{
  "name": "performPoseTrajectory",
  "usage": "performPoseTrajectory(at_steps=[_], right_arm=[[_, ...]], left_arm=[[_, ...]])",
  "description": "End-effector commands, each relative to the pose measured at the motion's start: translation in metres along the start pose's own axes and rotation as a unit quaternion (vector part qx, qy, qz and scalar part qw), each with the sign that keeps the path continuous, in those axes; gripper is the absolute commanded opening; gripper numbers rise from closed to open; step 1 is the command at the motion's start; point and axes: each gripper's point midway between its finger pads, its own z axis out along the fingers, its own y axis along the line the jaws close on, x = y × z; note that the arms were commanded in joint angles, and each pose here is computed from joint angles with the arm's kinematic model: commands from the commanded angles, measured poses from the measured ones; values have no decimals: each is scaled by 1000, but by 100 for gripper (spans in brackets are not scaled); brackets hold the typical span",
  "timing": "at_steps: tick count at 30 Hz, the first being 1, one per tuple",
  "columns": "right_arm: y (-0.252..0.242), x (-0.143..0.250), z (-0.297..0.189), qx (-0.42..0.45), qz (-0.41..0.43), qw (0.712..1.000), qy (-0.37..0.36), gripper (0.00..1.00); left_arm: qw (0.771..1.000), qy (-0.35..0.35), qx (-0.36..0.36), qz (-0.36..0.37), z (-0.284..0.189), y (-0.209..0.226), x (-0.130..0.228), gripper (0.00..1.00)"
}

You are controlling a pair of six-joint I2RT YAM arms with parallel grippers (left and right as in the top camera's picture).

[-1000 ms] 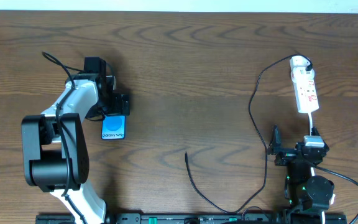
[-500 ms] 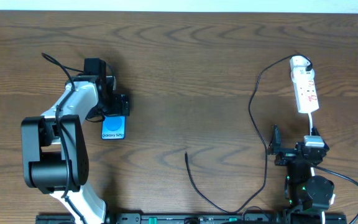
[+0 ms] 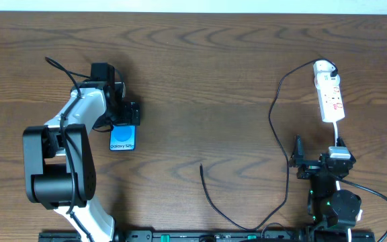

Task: Plug charger to phone and switch on socket
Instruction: 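Close the left gripper on the phone's sides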

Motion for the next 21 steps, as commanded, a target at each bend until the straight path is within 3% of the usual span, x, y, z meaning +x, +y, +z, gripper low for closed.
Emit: performPoseTrajectory(at_steps=[1,21], right_arm=[[0,0,0,0,-6,1000,0,99],[0,0,0,0,-6,1000,0,99]], left_arm=[[999,51,7,2,21,-1,29,100],[998,68,7,9,21,-6,38,100]])
